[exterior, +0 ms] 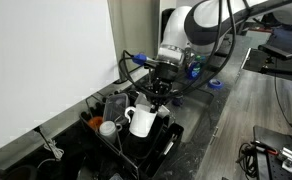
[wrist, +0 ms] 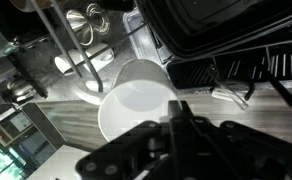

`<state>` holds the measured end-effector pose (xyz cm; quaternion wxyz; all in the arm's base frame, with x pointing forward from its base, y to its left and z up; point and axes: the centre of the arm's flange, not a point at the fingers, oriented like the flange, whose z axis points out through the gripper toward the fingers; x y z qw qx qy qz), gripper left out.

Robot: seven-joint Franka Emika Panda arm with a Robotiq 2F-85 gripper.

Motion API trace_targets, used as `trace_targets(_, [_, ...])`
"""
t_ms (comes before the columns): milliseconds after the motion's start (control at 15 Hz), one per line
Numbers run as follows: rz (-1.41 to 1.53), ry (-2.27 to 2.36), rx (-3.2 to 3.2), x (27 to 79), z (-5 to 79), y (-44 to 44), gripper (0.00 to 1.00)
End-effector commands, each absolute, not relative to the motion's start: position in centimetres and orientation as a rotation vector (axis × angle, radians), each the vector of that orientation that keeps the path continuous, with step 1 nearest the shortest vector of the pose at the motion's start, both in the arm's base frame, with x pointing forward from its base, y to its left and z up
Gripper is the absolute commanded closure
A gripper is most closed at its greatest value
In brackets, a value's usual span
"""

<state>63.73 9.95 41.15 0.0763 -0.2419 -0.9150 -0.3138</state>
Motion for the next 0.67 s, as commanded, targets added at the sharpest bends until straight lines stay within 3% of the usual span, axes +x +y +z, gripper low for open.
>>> trace_targets(0, [-0.955, -2.750, -0.727, 65.23, 40.63, 9.77, 1.00])
trace_targets(600, [-0.962, -2.743, -0.751, 65.39, 40.32, 8.80, 1.00])
